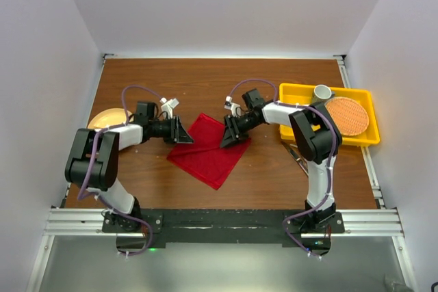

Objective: Fold the napkin into a case and place the utensils inside
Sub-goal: Smooth out the upper triangle-folded napkin at the center of the board.

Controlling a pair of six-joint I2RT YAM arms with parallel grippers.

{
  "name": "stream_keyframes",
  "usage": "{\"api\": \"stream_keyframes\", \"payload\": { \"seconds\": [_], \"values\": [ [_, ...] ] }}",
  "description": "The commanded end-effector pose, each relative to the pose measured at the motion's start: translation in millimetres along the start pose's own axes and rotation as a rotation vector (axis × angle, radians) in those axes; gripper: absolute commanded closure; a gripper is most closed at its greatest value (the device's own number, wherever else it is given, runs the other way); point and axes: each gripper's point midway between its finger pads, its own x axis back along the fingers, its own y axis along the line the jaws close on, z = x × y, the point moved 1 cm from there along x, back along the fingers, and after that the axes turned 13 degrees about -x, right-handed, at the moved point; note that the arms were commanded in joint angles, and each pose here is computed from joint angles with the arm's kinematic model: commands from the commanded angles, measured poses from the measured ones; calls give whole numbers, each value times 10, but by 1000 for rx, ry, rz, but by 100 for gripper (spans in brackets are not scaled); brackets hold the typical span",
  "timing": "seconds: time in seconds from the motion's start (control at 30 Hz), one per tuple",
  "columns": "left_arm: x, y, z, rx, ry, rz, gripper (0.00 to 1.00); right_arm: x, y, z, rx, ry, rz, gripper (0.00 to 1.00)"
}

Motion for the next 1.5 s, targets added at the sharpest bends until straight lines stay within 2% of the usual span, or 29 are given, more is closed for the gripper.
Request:
{"api": "stream_keyframes", "payload": {
  "seconds": [0.0,0.3,0.43,0.57,0.7,0.93,1.4,1.47],
  "values": [
    [-113,268,-252,-61,-37,-60,69,47,-250,-124,15,-38,112,54],
    [-302,549,-665,-114,-47,-93,69,92,-82,-280,42,-62,75,54],
    [-254,516,-801,-186,-35,-93,68,210,237,-279,70,-58,-13,53],
    [-121,482,-1019,-324,-55,-147,62,387,497,-272,132,-82,-50,53],
    [-151,565,-1059,-416,9,-168,61,456,493,-296,159,-105,-7,53],
    [-340,622,-1038,-473,96,-202,62,469,477,-358,182,-123,12,55],
    [-622,549,-1011,-520,138,-190,68,445,482,-377,198,-107,-3,55],
    [-664,545,-1027,-527,140,-188,71,450,476,-378,203,-104,-3,55]
  ]
}}
